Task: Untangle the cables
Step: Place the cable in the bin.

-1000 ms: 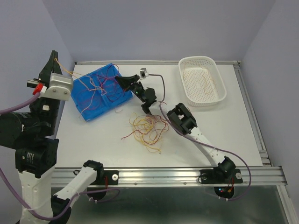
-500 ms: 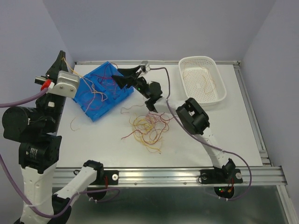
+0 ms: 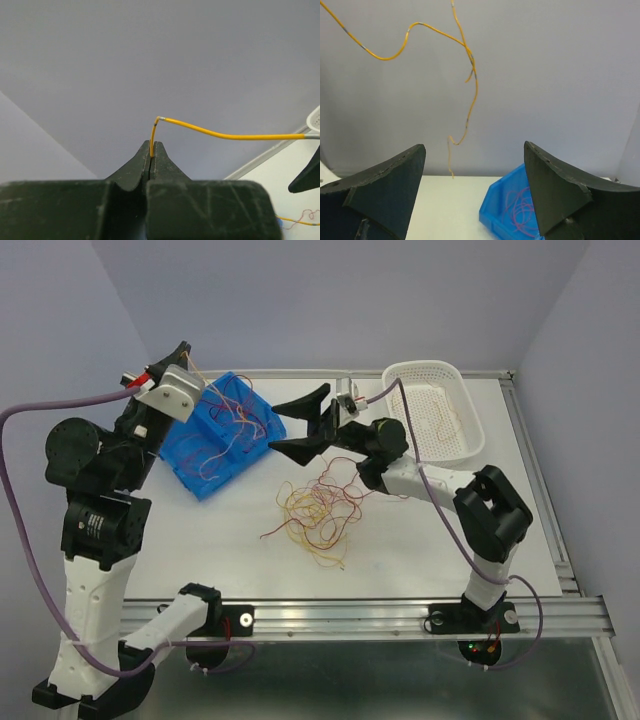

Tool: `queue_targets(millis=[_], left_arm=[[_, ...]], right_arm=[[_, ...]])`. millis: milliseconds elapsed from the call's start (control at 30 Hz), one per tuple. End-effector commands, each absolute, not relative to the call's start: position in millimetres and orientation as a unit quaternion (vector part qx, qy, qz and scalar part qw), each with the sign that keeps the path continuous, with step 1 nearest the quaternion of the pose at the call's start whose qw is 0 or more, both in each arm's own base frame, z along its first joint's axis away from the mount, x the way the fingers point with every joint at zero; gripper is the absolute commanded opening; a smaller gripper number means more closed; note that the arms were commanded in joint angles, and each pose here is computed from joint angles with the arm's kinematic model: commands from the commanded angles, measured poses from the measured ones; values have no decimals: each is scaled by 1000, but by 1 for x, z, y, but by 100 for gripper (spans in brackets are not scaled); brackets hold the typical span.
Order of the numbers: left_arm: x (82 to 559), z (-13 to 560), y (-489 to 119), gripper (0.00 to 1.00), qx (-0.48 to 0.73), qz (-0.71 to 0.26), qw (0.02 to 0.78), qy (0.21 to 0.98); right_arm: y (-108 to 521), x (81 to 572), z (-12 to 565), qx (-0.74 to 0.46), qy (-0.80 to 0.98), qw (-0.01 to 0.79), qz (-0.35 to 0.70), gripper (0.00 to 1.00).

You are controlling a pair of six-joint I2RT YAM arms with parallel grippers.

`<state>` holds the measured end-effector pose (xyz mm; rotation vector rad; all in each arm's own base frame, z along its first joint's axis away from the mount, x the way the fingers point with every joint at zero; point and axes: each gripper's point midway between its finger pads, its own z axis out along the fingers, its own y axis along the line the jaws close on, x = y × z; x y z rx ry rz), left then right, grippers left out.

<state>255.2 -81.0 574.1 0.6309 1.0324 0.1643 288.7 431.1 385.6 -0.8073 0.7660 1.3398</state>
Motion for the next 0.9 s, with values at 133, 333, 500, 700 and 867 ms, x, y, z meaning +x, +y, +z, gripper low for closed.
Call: queue_targets(millis=[133,333,500,700,867], left_arm=[[272,551,-121,0,340,-20,798,497],[272,539,-135,0,357,-57,786,501],[275,531,-143,0,364,-73,777,507],[275,527,-151,0,373,-93,770,510],[279,518,-154,0,377,-97,762,518]], right_arm=[[414,257,399,-387,301,642,589,86],[414,263,407,-373,306,652,585,84],[420,263,406,-369,314,627,610,77],[418,271,407,-352,321,640,603,61],[410,268,417,-337,319,653,599,1]])
